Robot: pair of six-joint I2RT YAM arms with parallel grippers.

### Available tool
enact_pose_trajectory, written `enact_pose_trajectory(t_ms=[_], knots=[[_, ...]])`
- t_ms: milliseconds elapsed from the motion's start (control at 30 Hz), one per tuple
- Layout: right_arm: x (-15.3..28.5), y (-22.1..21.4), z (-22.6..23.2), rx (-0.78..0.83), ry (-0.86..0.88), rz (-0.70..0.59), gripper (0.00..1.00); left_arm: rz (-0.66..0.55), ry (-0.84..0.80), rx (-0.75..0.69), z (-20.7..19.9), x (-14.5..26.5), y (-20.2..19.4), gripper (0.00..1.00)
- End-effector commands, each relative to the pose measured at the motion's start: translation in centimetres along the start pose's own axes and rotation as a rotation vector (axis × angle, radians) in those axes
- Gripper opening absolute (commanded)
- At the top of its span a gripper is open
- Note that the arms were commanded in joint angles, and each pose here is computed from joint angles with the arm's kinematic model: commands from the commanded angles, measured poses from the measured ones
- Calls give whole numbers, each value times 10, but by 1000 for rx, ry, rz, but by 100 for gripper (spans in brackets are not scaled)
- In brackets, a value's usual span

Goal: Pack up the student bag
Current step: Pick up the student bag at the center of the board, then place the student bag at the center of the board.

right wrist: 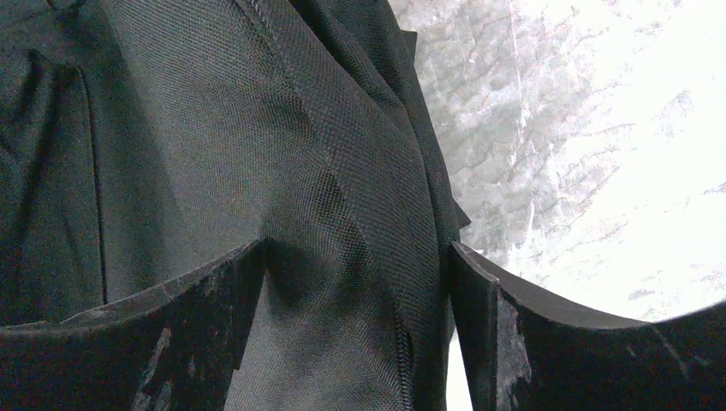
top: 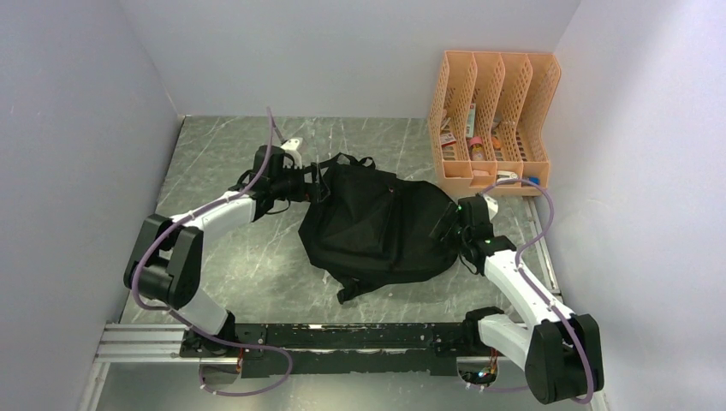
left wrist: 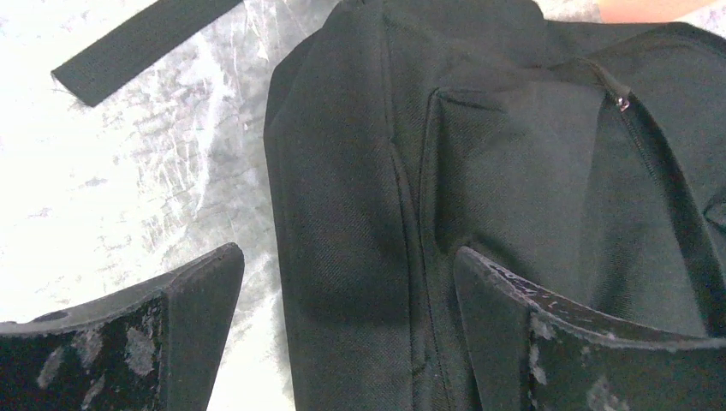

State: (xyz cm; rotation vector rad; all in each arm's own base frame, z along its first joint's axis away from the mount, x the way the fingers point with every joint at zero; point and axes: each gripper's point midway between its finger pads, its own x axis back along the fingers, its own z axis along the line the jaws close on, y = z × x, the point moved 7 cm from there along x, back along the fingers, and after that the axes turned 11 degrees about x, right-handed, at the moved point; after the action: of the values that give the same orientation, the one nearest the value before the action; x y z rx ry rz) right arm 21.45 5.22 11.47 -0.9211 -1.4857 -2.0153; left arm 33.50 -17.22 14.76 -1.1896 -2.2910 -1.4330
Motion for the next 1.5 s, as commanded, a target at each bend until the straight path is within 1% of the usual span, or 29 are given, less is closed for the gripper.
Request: enact_pose_trajectory(t_ms=[0, 67, 167, 200, 267, 333, 400, 467, 500, 533, 567, 600, 700, 833, 1000, 1033, 1133, 1267, 1367, 1467], knots=[[-2, -2, 0, -6, 27, -7, 79, 77, -19, -17, 3, -13, -14, 97], [-1, -1, 1, -6, 40, -14, 75, 116, -11, -13, 6, -20, -22, 97], [0, 2, 4, -8, 62, -27, 66, 147, -11, -25, 3, -27, -29, 97], [1, 3, 5, -7, 68, -32, 63, 157, -10, -32, 1, -30, -31, 95], [2, 5, 6, -7, 76, -42, 56, 173, -8, -43, -3, -34, -33, 88], [4, 9, 8, -6, 91, -55, 51, 181, -10, -44, -6, -37, -34, 75], [7, 14, 12, -6, 111, -70, 45, 191, -21, -39, -10, -37, -31, 53], [12, 22, 16, -5, 139, -96, 35, 193, -40, -43, -17, -35, -24, 31], [16, 27, 19, -4, 158, -116, 27, 180, -55, -50, -22, -31, -18, 19], [20, 33, 22, -3, 173, -136, 14, 163, -68, -52, -27, -28, -12, 10], [25, 39, 24, 1, 184, -159, 4, 142, -84, -56, -33, -23, -4, 6], [31, 47, 26, 6, 195, -187, 0, 121, -99, -58, -39, -18, 3, 5], [55, 76, 34, 9, 221, -284, 0, 47, -155, -59, -60, 2, 27, 5], [100, 121, 48, 11, 276, -425, 0, -96, -202, -53, -90, 40, 67, 5], [159, 172, 70, 4, 415, -611, 0, -284, -232, -62, -129, 96, 126, 5], [170, 180, 77, 13, 469, -632, 0, -320, -228, -57, -133, 106, 137, 5], [192, 202, 98, 34, 614, -670, 0, -418, -202, -28, -140, 135, 165, 5], [209, 225, 124, 56, 791, -704, 0, -543, -122, 0, -139, 172, 194, 5], [215, 237, 145, 95, 918, -689, 0, -620, -23, -1, -134, 197, 207, 5], [211, 239, 171, 140, 994, -653, 0, -666, 81, -3, -123, 209, 211, 5]])
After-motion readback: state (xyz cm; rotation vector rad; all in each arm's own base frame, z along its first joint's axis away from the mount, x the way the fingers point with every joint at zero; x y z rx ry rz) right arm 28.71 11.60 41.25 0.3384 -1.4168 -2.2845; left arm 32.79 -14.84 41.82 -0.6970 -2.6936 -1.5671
